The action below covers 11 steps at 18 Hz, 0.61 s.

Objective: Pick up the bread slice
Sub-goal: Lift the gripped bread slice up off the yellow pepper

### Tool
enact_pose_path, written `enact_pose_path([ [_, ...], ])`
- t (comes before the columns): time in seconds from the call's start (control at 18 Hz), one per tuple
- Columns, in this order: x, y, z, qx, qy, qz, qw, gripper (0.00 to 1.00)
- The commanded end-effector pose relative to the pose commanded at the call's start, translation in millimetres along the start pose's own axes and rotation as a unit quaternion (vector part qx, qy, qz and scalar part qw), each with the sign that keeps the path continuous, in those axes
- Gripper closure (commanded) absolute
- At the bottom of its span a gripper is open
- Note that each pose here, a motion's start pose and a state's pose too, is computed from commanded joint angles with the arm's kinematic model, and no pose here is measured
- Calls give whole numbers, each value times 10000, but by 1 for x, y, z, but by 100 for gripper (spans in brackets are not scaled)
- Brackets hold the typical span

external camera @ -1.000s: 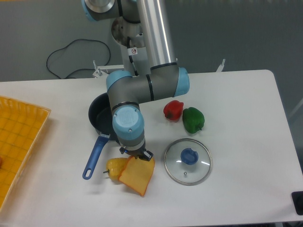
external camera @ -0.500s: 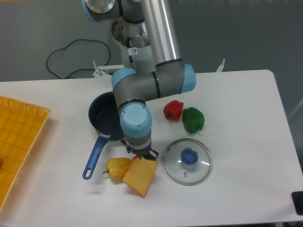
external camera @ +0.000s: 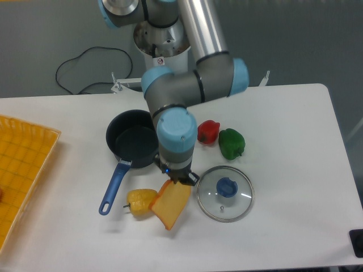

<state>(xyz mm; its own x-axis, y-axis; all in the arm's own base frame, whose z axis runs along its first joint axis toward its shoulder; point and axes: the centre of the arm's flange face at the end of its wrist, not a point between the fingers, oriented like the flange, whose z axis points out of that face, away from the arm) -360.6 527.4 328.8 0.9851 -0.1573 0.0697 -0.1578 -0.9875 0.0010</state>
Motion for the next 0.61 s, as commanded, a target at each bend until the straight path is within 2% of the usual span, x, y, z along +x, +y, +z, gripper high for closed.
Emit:
enact_pose_path([
  [0.11,0,4,-9,-29,61,51,10000,100],
  [0.33,2,26,-33,-64,150,461,9988,100],
  [0.61,2,29,-33,-76,159,446,9988,100],
])
